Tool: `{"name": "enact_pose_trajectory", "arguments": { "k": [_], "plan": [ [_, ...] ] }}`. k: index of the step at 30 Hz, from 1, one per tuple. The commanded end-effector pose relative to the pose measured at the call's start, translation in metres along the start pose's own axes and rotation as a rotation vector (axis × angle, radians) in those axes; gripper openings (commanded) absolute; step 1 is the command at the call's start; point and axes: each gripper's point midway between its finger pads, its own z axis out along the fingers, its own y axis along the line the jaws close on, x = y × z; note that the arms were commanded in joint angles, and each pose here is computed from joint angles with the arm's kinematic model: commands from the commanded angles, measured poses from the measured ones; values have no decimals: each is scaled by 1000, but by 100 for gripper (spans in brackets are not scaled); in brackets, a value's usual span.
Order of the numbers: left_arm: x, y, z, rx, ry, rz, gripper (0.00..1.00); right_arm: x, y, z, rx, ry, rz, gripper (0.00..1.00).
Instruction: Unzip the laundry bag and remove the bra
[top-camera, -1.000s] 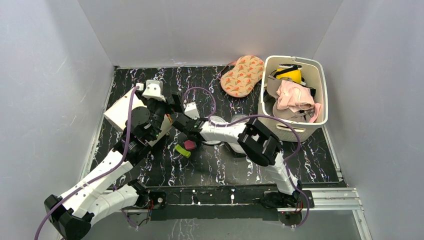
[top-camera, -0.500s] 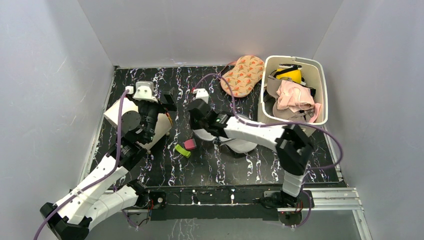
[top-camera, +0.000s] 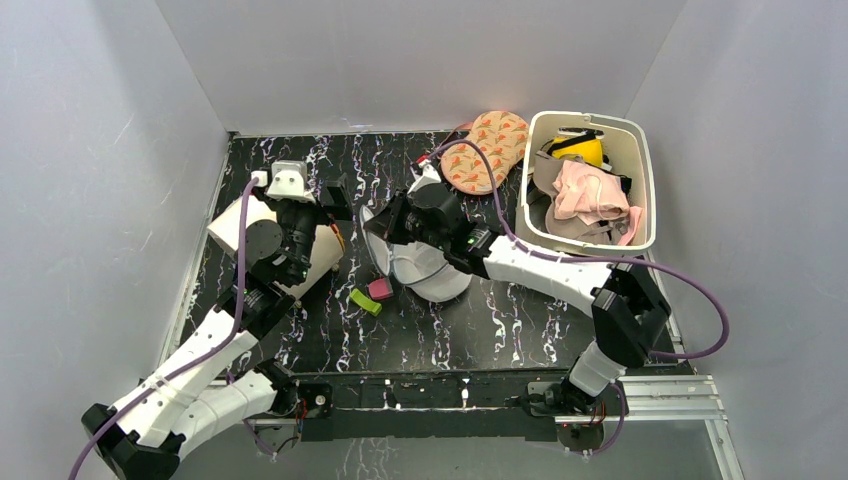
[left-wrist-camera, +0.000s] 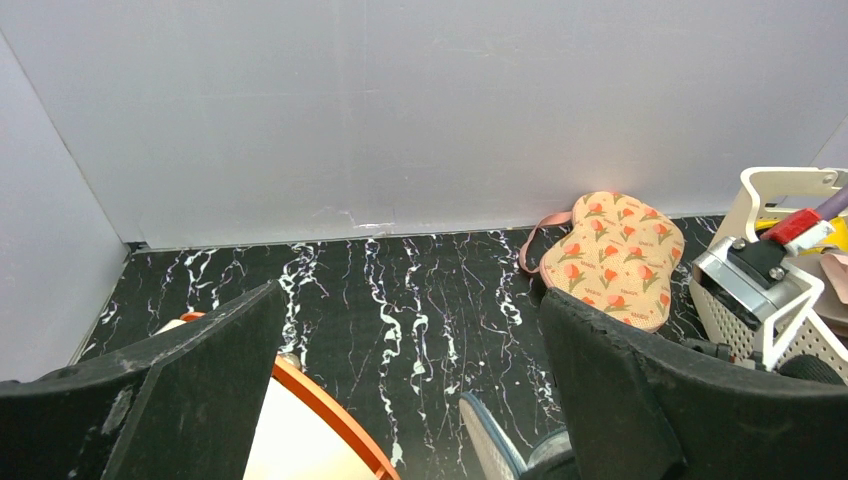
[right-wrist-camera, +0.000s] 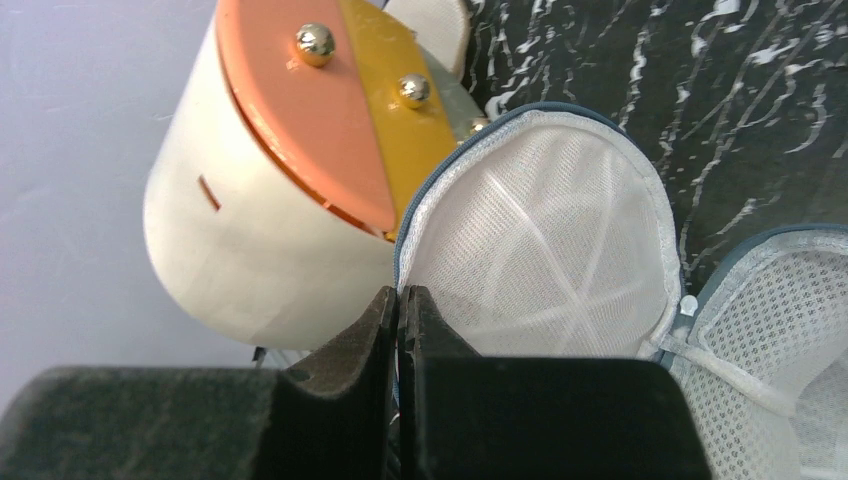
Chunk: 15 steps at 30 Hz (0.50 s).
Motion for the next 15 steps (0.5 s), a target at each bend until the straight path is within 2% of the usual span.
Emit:
{"name": "enact_pose_trajectory", "arguments": {
  "k": [1,8,15],
  "plan": [
    [-10,1,3,-7,-36,-15,98,-28,43,-24,-178,-68,58,0],
    [-3,-7,7,22,-8,-15,97,-29,24,-44,-194,-78,97,0],
    [2,-12,9,39,6,-15,97,-28,-31,-65,-71,-101,131,0]
  ]
}}
